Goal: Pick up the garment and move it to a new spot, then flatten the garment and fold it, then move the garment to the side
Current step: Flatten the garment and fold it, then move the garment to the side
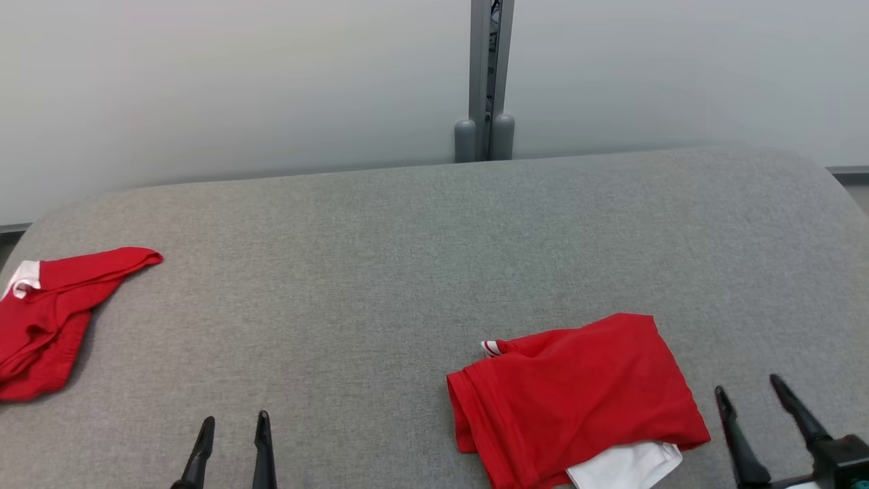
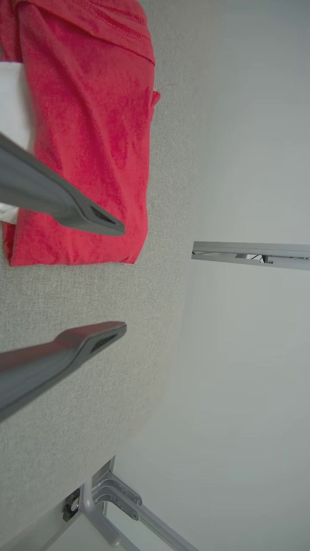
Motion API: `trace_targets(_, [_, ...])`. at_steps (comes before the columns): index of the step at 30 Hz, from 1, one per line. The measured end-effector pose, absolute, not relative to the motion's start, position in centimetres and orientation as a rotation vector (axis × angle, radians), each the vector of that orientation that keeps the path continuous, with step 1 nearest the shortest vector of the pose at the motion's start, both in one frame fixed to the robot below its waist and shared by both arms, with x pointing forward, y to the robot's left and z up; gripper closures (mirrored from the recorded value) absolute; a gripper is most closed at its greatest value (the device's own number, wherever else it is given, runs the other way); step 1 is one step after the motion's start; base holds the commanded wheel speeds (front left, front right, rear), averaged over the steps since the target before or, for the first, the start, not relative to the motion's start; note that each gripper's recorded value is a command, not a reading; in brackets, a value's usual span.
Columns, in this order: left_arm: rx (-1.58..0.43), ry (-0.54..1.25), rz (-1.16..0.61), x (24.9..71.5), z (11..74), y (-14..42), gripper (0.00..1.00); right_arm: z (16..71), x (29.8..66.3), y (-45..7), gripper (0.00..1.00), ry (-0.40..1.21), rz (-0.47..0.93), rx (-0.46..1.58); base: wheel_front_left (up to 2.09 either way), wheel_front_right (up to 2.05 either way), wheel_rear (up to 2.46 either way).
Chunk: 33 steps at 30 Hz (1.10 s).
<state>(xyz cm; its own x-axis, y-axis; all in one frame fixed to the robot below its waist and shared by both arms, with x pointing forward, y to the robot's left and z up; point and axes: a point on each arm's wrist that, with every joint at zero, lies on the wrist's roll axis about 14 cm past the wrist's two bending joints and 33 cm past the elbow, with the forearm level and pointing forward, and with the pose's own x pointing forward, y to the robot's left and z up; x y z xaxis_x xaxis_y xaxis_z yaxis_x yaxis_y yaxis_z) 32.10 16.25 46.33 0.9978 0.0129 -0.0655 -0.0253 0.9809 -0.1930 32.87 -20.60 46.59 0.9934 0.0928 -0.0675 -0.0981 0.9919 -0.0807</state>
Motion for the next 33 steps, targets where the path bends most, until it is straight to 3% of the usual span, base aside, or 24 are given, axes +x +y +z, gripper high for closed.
trace_targets(8, [-0.148, 0.063, 0.019, 31.3, 46.2, 16.8, 0.0, 47.8, 32.1, -21.9, 0.0, 0.018, 0.003, -0.097, 0.0, 0.0, 0.0])
trace_targets(19, [-0.145, 0.053, 0.026, 31.1, 46.5, 17.0, 0.0, 48.1, 33.0, -20.1, 0.0, 0.0, 0.042, -0.01, 0.0, 0.0, 0.0])
trace_targets(25, [-0.157, 0.073, 0.018, 31.1, 45.9, 16.5, 0.0, 43.4, 35.1, -21.4, 0.0, 0.236, 0.043, 0.07, 0.0, 0.0, 0.0])
trace_targets(33, [-0.158, 0.094, 0.031, 31.5, 45.4, 16.8, 0.0, 39.4, 37.4, -19.5, 0.0, 0.532, 0.161, 0.047, 0.0, 0.0, 0.0])
